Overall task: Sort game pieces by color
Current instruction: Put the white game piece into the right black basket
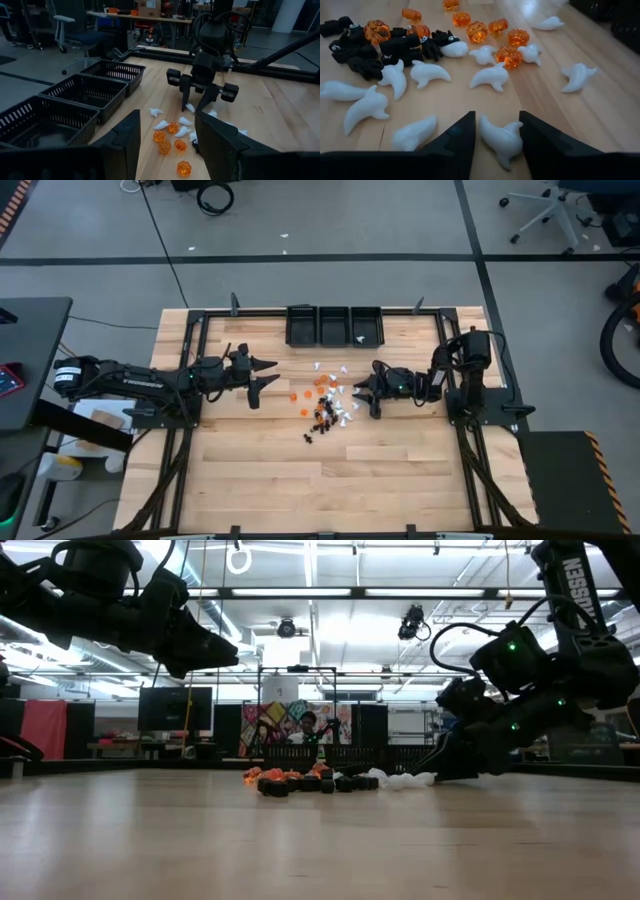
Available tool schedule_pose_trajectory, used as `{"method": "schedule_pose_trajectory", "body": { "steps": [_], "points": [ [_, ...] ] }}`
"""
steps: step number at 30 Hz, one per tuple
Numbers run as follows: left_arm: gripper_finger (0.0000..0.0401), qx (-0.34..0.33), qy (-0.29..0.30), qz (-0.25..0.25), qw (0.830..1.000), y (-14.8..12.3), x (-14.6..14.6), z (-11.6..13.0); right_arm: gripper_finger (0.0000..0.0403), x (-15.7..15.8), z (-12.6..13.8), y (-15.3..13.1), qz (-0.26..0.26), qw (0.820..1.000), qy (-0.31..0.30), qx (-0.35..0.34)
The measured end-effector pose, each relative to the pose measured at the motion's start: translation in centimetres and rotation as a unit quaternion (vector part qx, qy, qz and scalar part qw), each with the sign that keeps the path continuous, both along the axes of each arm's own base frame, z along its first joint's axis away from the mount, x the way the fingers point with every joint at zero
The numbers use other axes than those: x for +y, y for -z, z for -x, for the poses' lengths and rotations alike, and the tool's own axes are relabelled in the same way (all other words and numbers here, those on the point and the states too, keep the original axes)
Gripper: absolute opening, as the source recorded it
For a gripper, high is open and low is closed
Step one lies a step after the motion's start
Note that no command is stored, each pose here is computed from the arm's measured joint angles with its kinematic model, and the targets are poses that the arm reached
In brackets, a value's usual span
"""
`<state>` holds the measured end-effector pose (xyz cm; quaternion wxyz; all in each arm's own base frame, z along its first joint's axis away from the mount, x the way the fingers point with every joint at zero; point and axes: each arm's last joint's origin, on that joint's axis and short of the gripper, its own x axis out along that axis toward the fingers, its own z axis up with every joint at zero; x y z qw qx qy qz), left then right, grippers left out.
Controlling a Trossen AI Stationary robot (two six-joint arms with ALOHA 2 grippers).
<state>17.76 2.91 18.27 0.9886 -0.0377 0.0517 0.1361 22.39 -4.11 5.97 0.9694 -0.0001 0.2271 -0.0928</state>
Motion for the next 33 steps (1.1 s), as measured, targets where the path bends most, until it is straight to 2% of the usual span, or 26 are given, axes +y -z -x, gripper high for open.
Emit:
{"method": "schedule_pose_trajectory", "body": {
  "steps": [8,19,28,33],
  "points": [
    [0.0167,0.0,0.0,0.0,1.0,0.0,0.0,0.0,0.011,0.0,0.0,0.0,0.0,1.0,-0.002,-0.001],
    [0.0167,0.0,0.0,0.0,1.0,0.0,0.0,0.0,0.0105,-0.1,0.0,-0.4,0.006,1.0,0.016,-0.007],
    [0.0167,0.0,0.0,0.0,1.0,0.0,0.0,0.0,0.0105,-1.0,-0.2,-4.1,0.044,0.995,0.063,-0.061],
    [0.0167,0.0,0.0,0.0,1.0,0.0,0.0,0.0,0.0105,-2.6,-0.8,-6.2,0.079,0.99,0.106,-0.044]
  ]
}}
